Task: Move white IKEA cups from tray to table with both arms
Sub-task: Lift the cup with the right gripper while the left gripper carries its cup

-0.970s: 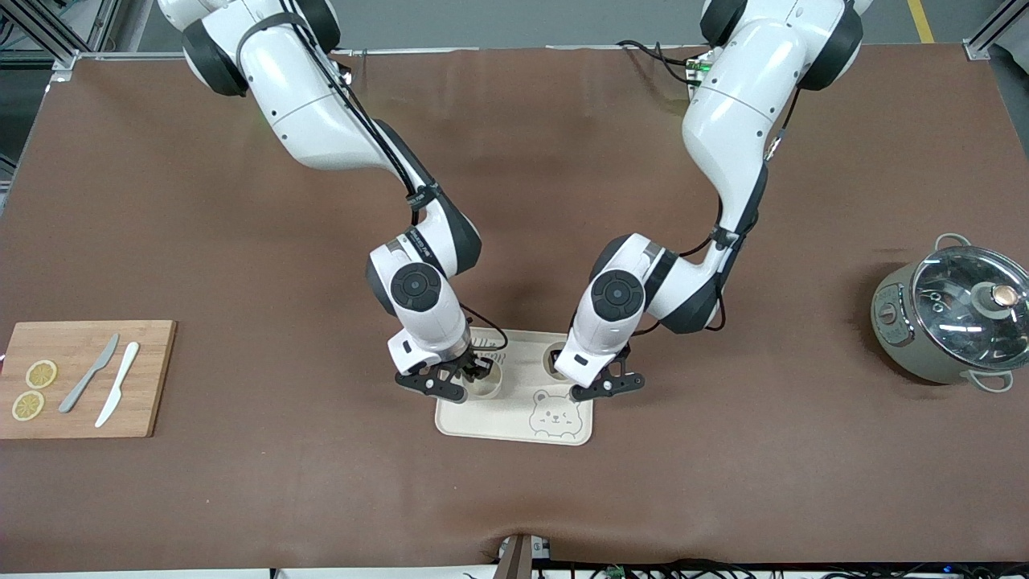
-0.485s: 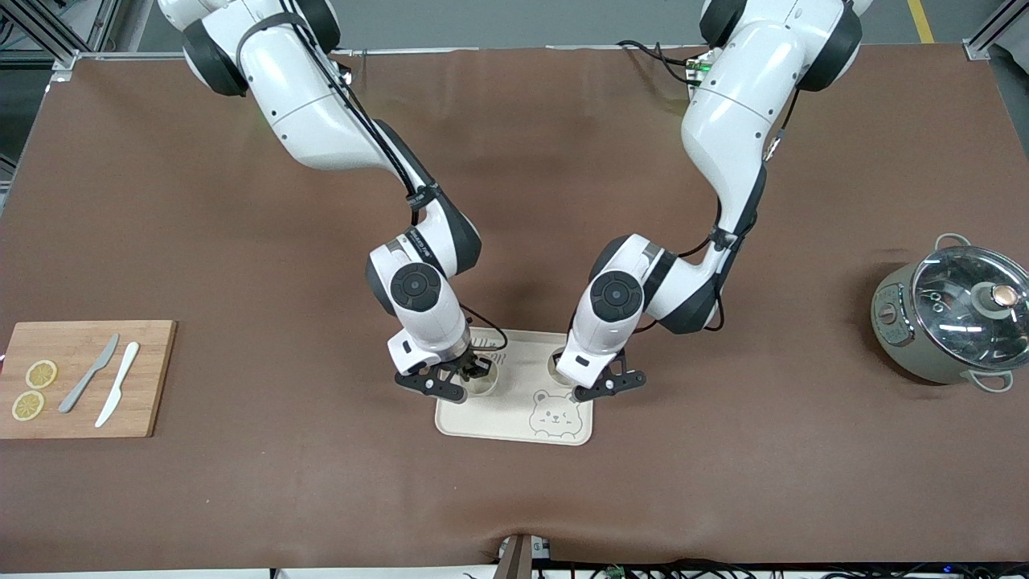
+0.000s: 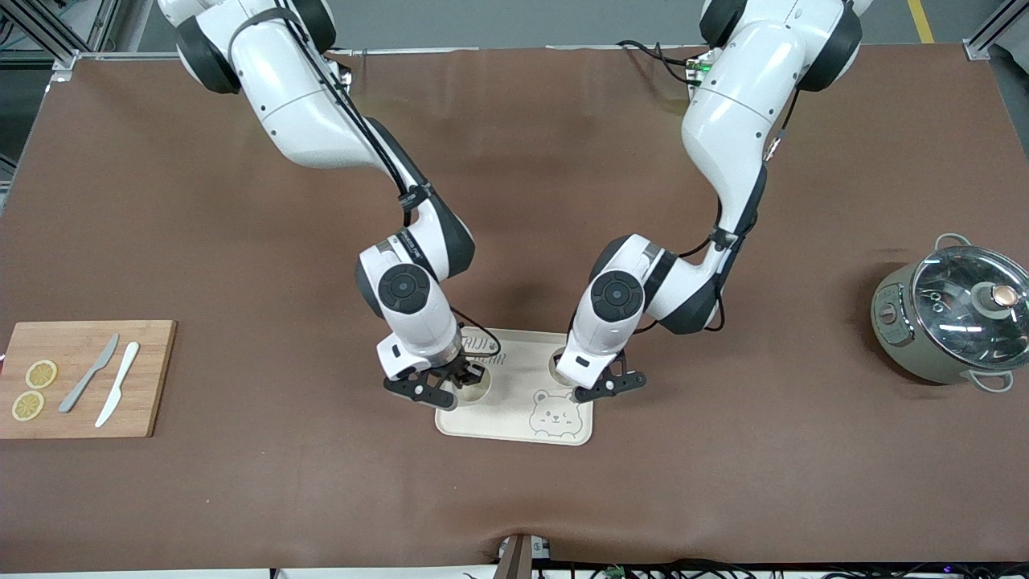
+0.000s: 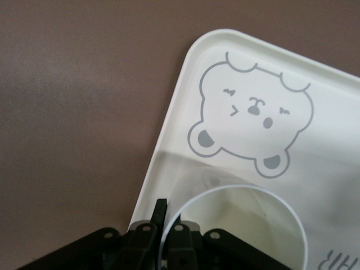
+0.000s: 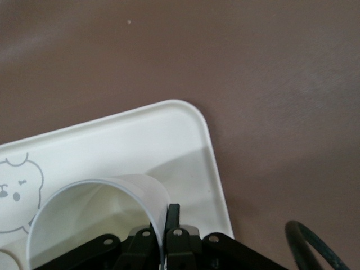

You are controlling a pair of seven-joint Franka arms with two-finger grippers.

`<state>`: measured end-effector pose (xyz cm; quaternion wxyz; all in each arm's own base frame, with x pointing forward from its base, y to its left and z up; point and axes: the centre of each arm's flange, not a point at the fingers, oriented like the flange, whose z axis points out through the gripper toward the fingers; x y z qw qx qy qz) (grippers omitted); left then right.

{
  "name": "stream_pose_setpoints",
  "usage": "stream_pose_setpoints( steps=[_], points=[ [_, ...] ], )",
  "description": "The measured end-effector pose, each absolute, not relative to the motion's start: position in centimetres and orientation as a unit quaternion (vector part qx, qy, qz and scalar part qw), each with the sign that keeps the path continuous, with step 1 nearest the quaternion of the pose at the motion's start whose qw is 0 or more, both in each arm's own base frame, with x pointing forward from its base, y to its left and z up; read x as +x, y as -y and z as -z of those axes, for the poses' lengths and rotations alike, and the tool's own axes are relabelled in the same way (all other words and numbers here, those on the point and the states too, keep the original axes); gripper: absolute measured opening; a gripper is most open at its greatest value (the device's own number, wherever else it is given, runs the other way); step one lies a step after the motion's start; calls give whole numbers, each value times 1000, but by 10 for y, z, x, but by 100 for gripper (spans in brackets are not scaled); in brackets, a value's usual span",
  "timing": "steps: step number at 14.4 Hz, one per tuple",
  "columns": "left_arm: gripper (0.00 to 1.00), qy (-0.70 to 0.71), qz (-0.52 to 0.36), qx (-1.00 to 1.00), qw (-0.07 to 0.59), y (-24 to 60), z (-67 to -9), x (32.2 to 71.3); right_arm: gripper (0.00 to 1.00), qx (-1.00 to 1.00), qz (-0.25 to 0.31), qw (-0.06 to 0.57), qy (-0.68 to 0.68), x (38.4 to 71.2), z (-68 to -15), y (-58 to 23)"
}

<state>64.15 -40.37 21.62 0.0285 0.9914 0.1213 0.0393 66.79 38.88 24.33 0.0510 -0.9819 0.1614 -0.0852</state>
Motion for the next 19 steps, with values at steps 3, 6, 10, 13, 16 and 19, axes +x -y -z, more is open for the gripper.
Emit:
stream_pose_setpoints(
  steps=[3,6,10,13,16,19],
  points=[
    [4,-123,-34,992,21,403,-239,642,4,-983,77,40,-161,679,-266,-365],
    [4,-127,-17,992,0,395,-284,640,4,-986,70,30,-146,689,-287,-332],
    [4,-93,13,995,-33,366,-353,634,4,-992,61,16,-111,694,-304,-265],
    [4,-94,16,995,-39,335,-396,634,4,-995,52,12,-84,690,-315,-219],
    [4,-76,17,996,-41,296,-423,628,4,-997,42,18,-56,687,-320,-182],
    [4,-52,13,998,-41,236,-438,616,4,-999,35,13,-14,690,-318,-125]
  ],
)
